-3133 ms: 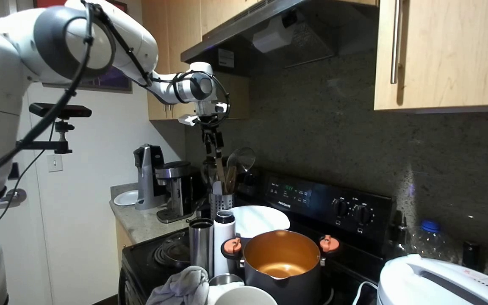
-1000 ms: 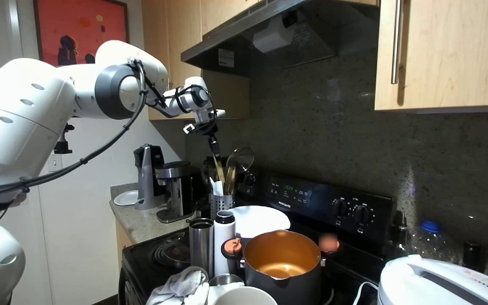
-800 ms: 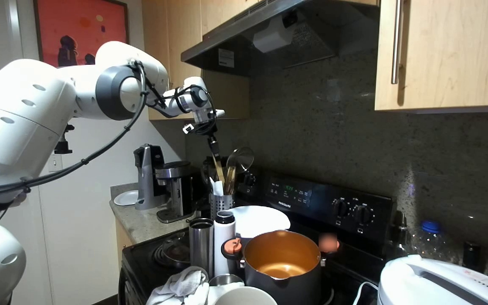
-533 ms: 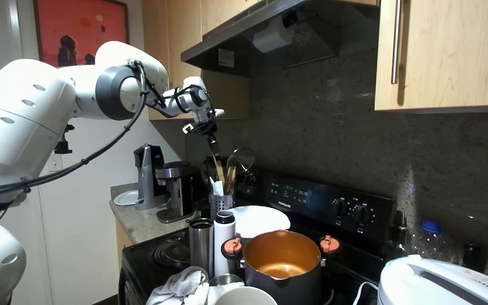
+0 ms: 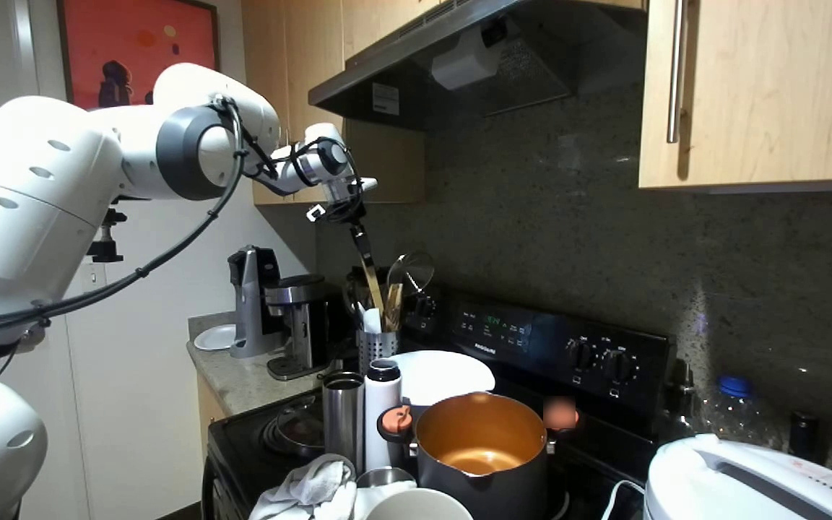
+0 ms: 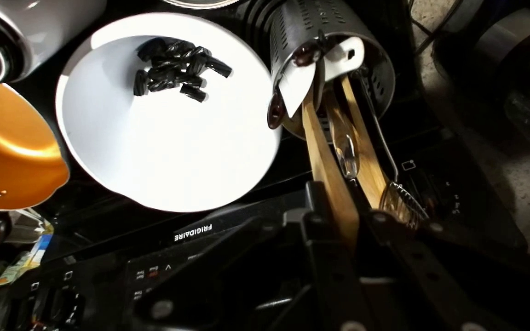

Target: Pick up the wooden spoon and use it to stir the contents of the white bowl

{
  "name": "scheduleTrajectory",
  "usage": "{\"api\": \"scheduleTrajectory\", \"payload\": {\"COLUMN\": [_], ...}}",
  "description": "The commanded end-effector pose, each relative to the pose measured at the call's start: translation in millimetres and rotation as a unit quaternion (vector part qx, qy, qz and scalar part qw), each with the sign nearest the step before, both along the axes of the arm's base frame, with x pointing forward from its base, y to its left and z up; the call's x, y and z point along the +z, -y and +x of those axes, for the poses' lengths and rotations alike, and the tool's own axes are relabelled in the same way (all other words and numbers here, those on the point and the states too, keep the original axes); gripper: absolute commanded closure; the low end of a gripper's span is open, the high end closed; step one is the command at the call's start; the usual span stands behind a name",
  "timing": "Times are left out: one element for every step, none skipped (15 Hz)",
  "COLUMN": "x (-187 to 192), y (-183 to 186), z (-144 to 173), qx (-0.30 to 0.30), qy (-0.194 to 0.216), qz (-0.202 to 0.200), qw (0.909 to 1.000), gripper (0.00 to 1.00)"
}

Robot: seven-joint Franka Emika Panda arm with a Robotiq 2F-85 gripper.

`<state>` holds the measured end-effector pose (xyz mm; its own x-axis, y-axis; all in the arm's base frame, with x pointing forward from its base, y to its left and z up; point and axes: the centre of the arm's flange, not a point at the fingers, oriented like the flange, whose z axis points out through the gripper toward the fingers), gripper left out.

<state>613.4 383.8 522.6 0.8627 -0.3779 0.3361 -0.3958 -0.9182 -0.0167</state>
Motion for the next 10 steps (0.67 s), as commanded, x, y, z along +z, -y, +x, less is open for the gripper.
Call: {"api": "scheduleTrajectory", "payload": {"x": [15.3, 16.7, 17.8, 18.9, 19.9, 22.0, 24.0, 26.3, 28.8, 30.7], "y": [-2.9, -4.5, -6.4, -7.7, -8.6, -9.2, -10.0, -11.2, -12.3, -12.8], "z": [-18.3, -20.2, -22.2, -23.7, -24.5, -25.4, -26.4, -28.1, -29.7, -31.3], "qx": [0.004, 0.007, 0.010, 0.014, 0.016, 0.019, 0.023, 0.025, 0.027, 0.028], "qy": [0.018, 0.020, 0.022, 0.023, 0.024, 0.025, 0.026, 0.028, 0.030, 0.032], "qz": [-0.014, -0.016, -0.018, -0.020, -0.021, -0.023, -0.024, -0.026, -0.028, -0.028], "qw": [0.9997, 0.9996, 0.9995, 0.9994, 0.9994, 0.9992, 0.9991, 0.9989, 0.9988, 0.9987], "gripper": [0.94, 0.94, 0.94, 0.94, 0.94, 0.94, 0.94, 0.94, 0.94, 0.94]}}
